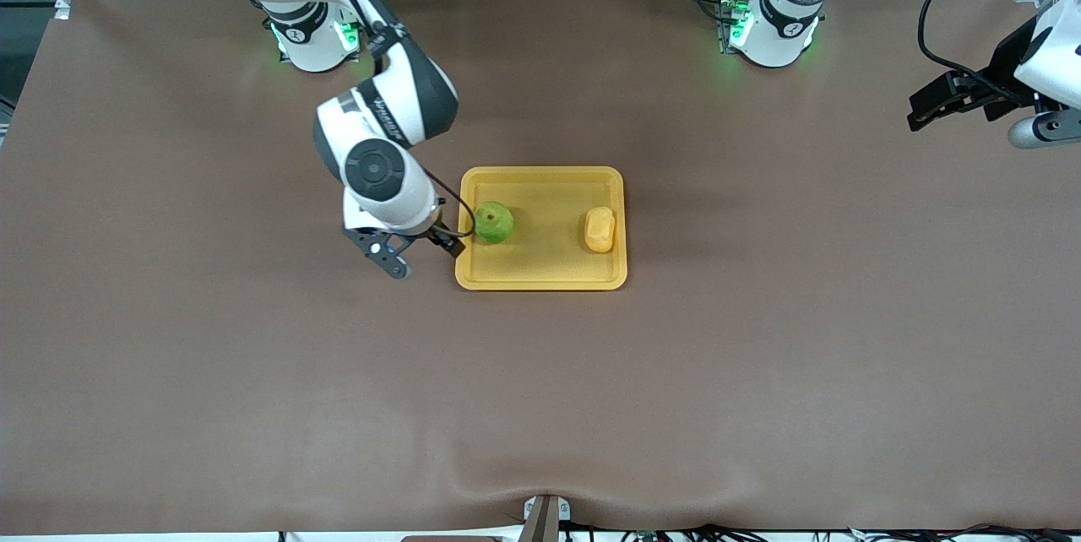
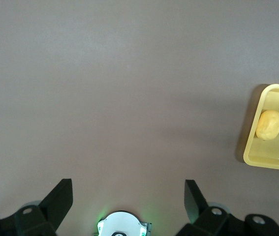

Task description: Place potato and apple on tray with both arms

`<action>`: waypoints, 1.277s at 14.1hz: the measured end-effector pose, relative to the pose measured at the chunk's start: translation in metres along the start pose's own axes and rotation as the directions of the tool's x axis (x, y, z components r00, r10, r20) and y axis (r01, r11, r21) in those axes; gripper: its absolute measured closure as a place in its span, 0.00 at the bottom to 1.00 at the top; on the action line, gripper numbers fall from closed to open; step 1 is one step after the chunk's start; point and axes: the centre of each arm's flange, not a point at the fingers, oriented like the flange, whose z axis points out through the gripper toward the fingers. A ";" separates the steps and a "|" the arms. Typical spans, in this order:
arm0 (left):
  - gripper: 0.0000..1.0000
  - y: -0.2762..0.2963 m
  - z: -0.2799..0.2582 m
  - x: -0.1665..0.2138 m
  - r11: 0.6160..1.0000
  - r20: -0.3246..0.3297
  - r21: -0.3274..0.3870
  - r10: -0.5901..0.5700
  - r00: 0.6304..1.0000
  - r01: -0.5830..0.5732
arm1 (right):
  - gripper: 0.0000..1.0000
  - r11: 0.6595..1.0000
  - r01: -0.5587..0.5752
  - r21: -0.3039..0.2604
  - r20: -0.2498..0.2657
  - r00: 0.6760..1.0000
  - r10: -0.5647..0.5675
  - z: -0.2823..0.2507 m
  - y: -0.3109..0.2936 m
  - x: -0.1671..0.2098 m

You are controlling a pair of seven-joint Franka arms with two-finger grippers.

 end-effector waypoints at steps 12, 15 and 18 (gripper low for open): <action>0.00 0.000 0.000 0.000 1.000 0.001 0.000 0.000 1.000 0.000 | 0.00 0.997 0.041 -0.069 0.096 0.995 -0.034 -0.098 0.071 0.102; 0.00 0.000 0.000 0.000 1.000 0.001 0.000 0.000 1.000 0.000 | 0.00 0.998 0.023 -0.060 0.102 0.995 -0.017 -0.114 0.090 0.121; 0.00 0.000 0.000 0.000 1.000 0.001 0.000 0.000 1.000 0.000 | 0.00 0.997 -0.024 -0.069 0.124 0.992 0.033 -0.127 0.118 0.147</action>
